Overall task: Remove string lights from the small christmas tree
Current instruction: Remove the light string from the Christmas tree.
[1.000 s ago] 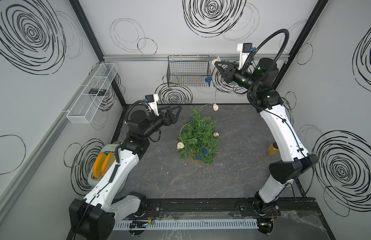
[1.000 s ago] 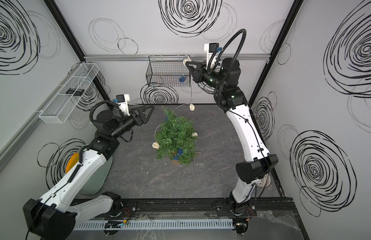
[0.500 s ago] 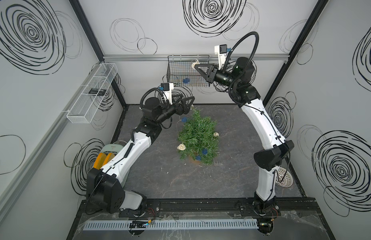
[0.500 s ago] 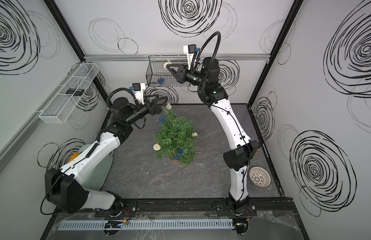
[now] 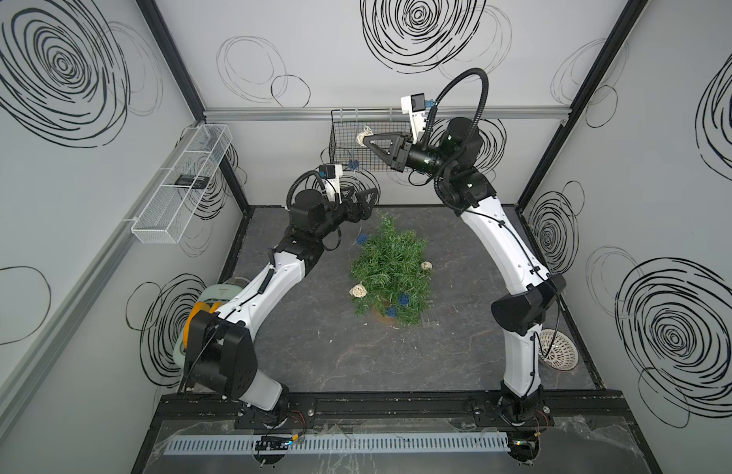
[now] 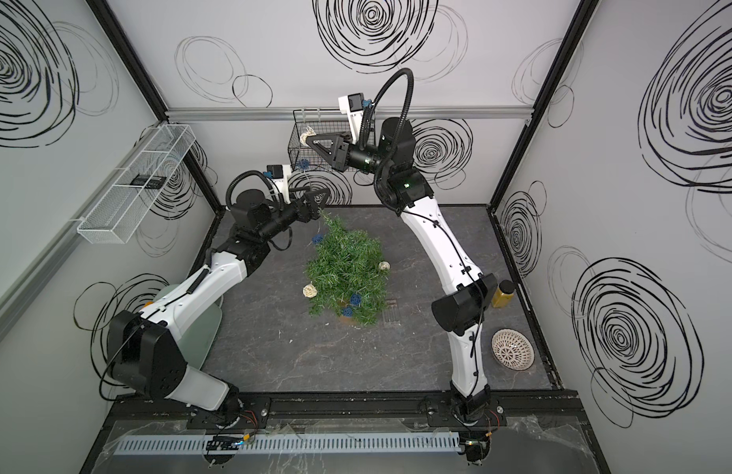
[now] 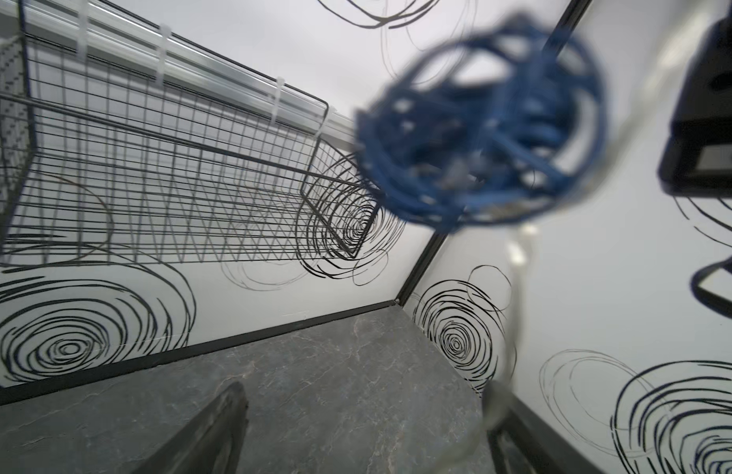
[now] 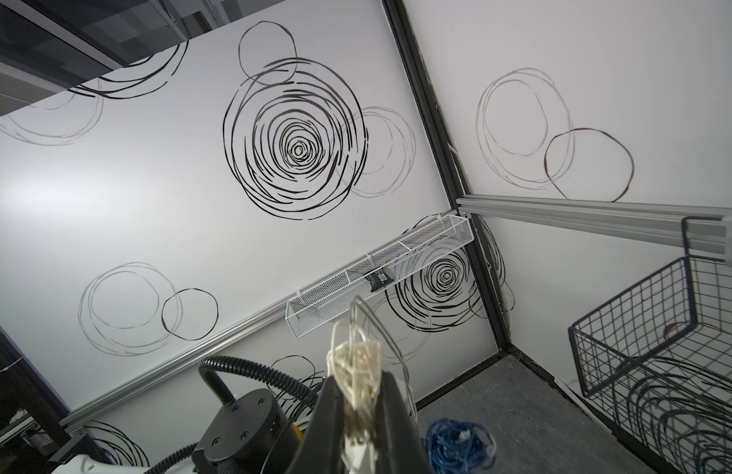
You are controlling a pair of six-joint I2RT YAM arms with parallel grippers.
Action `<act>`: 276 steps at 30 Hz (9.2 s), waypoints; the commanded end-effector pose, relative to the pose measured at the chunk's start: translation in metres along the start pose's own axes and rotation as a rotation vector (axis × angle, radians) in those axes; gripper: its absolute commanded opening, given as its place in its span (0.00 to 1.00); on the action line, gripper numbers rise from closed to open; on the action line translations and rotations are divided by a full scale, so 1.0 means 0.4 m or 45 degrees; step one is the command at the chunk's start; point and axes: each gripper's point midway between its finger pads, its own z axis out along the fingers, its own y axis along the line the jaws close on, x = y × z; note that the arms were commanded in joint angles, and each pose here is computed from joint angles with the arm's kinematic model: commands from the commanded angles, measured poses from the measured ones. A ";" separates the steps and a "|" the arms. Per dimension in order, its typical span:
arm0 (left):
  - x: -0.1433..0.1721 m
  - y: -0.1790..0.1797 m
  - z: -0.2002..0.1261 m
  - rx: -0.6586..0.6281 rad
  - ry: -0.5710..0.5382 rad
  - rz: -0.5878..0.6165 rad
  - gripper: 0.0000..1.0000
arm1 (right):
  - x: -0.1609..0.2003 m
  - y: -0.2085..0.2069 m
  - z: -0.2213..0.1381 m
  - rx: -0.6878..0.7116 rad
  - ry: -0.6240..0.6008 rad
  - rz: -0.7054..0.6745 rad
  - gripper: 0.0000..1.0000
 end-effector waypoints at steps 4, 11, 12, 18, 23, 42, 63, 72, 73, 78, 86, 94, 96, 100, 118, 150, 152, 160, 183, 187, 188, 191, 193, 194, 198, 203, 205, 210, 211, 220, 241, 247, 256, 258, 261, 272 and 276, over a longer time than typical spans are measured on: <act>-0.076 0.036 -0.021 0.000 -0.137 -0.023 0.90 | -0.042 0.087 -0.031 -0.081 -0.041 -0.063 0.02; -0.101 0.058 -0.025 -0.005 -0.153 -0.045 0.73 | -0.040 0.103 -0.053 -0.066 -0.040 -0.070 0.02; -0.104 0.060 -0.030 -0.005 -0.156 -0.046 0.71 | -0.039 0.104 -0.058 -0.060 -0.040 -0.072 0.02; -0.137 0.060 -0.058 -0.021 -0.188 -0.037 0.53 | -0.020 0.104 -0.076 -0.038 -0.025 -0.052 0.04; -0.150 0.056 -0.069 -0.024 -0.197 -0.033 0.37 | 0.005 0.096 -0.084 -0.022 -0.003 -0.013 0.06; -0.197 0.060 -0.128 -0.101 -0.236 -0.024 0.00 | 0.057 0.025 -0.116 0.123 0.050 0.105 0.71; -0.360 -0.080 -0.379 -0.132 -0.428 -0.037 0.00 | 0.062 0.175 -0.409 0.328 -0.176 -0.098 0.74; -0.397 -0.238 -0.501 0.013 -0.479 -0.011 0.00 | 0.136 0.234 -0.455 0.290 -0.172 -0.132 0.78; -0.399 -0.257 -0.511 0.031 -0.481 -0.007 0.00 | 0.144 0.241 -0.456 0.282 -0.164 -0.143 0.78; -0.414 -0.350 -0.550 0.126 -0.488 0.013 0.00 | 0.221 0.297 -0.439 0.207 -0.047 -0.218 0.78; -0.420 -0.465 -0.580 0.292 -0.465 -0.020 0.00 | 0.423 0.365 -0.372 0.170 0.215 -0.351 0.79; -0.407 -0.531 -0.582 0.443 -0.429 -0.096 0.00 | 0.598 0.367 -0.313 0.277 0.378 -0.520 0.79; -0.408 -0.547 -0.585 0.484 -0.426 -0.117 0.00 | 0.625 0.368 -0.299 0.292 0.404 -0.554 0.79; -0.416 -0.572 -0.598 0.549 -0.435 -0.157 0.00 | 0.662 0.368 -0.273 0.340 0.425 -0.643 0.79; -0.415 -0.600 -0.617 0.639 -0.435 -0.204 0.00 | 0.540 0.449 -0.231 0.107 0.112 -0.716 0.80; -0.419 -0.608 -0.626 0.650 -0.447 -0.159 0.00 | 0.449 0.439 -0.114 0.074 0.069 -0.672 0.11; -0.420 -0.612 -0.630 0.667 -0.454 -0.156 0.00 | 0.434 0.448 -0.115 0.069 0.064 -0.675 0.07; -0.423 -0.638 -0.626 0.752 -0.445 -0.156 0.00 | 0.328 0.478 -0.162 0.129 -0.051 -0.705 0.03; -0.336 -0.810 -0.534 0.954 -0.233 -0.123 0.00 | 0.196 0.548 -0.417 0.343 -0.189 -0.699 0.01; -0.357 -0.844 -0.513 0.984 -0.236 -0.109 0.00 | 0.212 0.521 -0.452 0.406 -0.169 -0.662 0.13; -0.362 -0.853 -0.507 0.997 -0.232 -0.107 0.00 | 0.219 0.516 -0.462 0.411 -0.171 -0.648 0.17; -0.376 -0.891 -0.489 1.049 -0.216 -0.104 0.00 | 0.250 0.506 -0.489 0.400 -0.165 -0.621 0.37; -0.378 -0.920 -0.469 1.079 -0.192 -0.104 0.00 | 0.267 0.499 -0.510 0.402 -0.173 -0.602 0.55; -0.378 -0.931 -0.462 1.090 -0.185 -0.104 0.00 | 0.277 0.492 -0.519 0.408 -0.174 -0.592 0.60; -0.373 -0.964 -0.425 1.119 -0.156 -0.101 0.00 | 0.308 0.469 -0.577 0.432 -0.215 -0.536 0.70; -0.386 -0.982 -0.398 1.121 -0.154 -0.082 0.00 | 0.387 0.403 -0.640 0.533 -0.205 -0.468 0.76; -0.393 -0.989 -0.393 1.127 -0.160 -0.079 0.00 | 0.438 0.377 -0.649 0.556 -0.153 -0.454 0.78; -0.398 -1.004 -0.380 1.152 -0.155 -0.084 0.00 | 0.537 0.335 -0.660 0.575 -0.055 -0.428 0.86; -0.400 -1.006 -0.379 1.157 -0.156 -0.084 0.00 | 0.554 0.323 -0.661 0.592 -0.039 -0.430 0.87; -0.410 -1.010 -0.389 1.174 -0.163 -0.092 0.00 | 0.640 0.252 -0.665 0.710 0.022 -0.397 0.87; -0.411 -0.990 -0.416 1.169 -0.163 -0.088 0.00 | 0.589 0.173 -0.627 0.774 -0.040 -0.361 0.34; -0.409 -0.964 -0.421 1.141 -0.171 -0.084 0.00 | 0.503 0.187 -0.633 0.816 -0.122 -0.388 0.01; -0.420 -0.944 -0.425 1.146 -0.193 -0.085 0.00 | 0.302 0.167 -0.661 0.956 -0.307 -0.442 0.00; -0.420 -0.943 -0.422 1.145 -0.198 -0.078 0.00 | 0.261 0.147 -0.670 0.987 -0.340 -0.445 0.00; -0.420 -0.935 -0.406 1.132 -0.198 -0.072 0.00 | 0.213 0.111 -0.681 1.002 -0.377 -0.429 0.00; -0.455 -0.842 -0.309 1.076 -0.276 -0.061 0.00 | 0.093 -0.032 -0.681 0.967 -0.435 -0.340 0.00; -0.476 -0.800 -0.266 1.070 -0.309 -0.079 0.00 | 0.073 -0.073 -0.646 0.933 -0.407 -0.327 0.00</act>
